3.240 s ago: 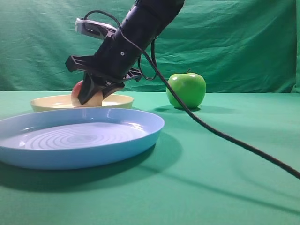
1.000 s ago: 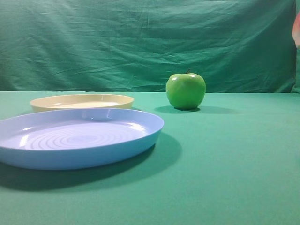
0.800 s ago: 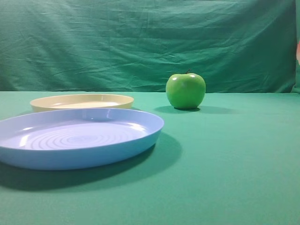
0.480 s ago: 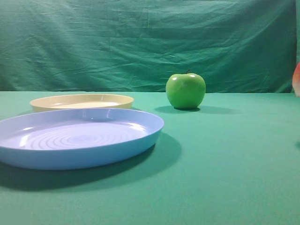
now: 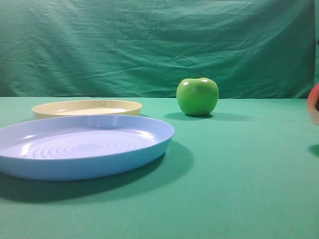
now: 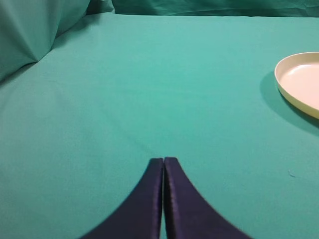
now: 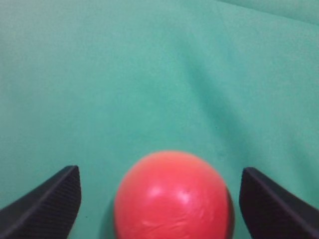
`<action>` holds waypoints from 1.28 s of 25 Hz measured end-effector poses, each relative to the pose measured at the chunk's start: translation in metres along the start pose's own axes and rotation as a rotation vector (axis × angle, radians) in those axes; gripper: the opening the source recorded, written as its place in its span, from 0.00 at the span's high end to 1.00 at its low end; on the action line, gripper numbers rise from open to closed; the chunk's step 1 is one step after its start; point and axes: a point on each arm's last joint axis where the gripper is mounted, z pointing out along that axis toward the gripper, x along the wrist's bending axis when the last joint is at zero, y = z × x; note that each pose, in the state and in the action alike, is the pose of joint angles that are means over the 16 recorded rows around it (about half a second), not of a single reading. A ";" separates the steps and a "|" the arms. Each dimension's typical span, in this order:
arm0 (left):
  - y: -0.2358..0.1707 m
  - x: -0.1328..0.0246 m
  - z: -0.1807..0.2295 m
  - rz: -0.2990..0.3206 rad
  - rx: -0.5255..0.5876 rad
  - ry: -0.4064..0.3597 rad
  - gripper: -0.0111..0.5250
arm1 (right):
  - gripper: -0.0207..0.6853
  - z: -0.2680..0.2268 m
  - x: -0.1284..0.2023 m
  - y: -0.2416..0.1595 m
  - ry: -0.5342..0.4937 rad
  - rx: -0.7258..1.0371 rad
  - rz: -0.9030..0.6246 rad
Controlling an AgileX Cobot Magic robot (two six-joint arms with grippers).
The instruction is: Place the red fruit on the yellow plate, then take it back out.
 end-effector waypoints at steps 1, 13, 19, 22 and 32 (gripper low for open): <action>0.000 0.000 0.000 0.000 0.000 0.000 0.98 | 0.17 -0.002 0.000 0.005 0.003 0.004 -0.001; 0.000 0.000 0.000 0.000 0.000 0.000 0.98 | 0.45 -0.059 0.003 0.071 0.054 0.055 -0.007; 0.000 0.000 0.000 0.000 0.000 0.000 0.98 | 0.76 -0.109 0.006 0.081 0.079 -0.008 0.003; 0.000 0.000 0.000 0.000 0.000 0.000 0.98 | 0.88 -0.139 0.009 0.076 0.088 -0.079 -0.004; 0.000 0.000 0.000 0.000 0.000 0.000 0.98 | 0.97 -0.245 0.019 0.021 0.095 -0.354 -0.082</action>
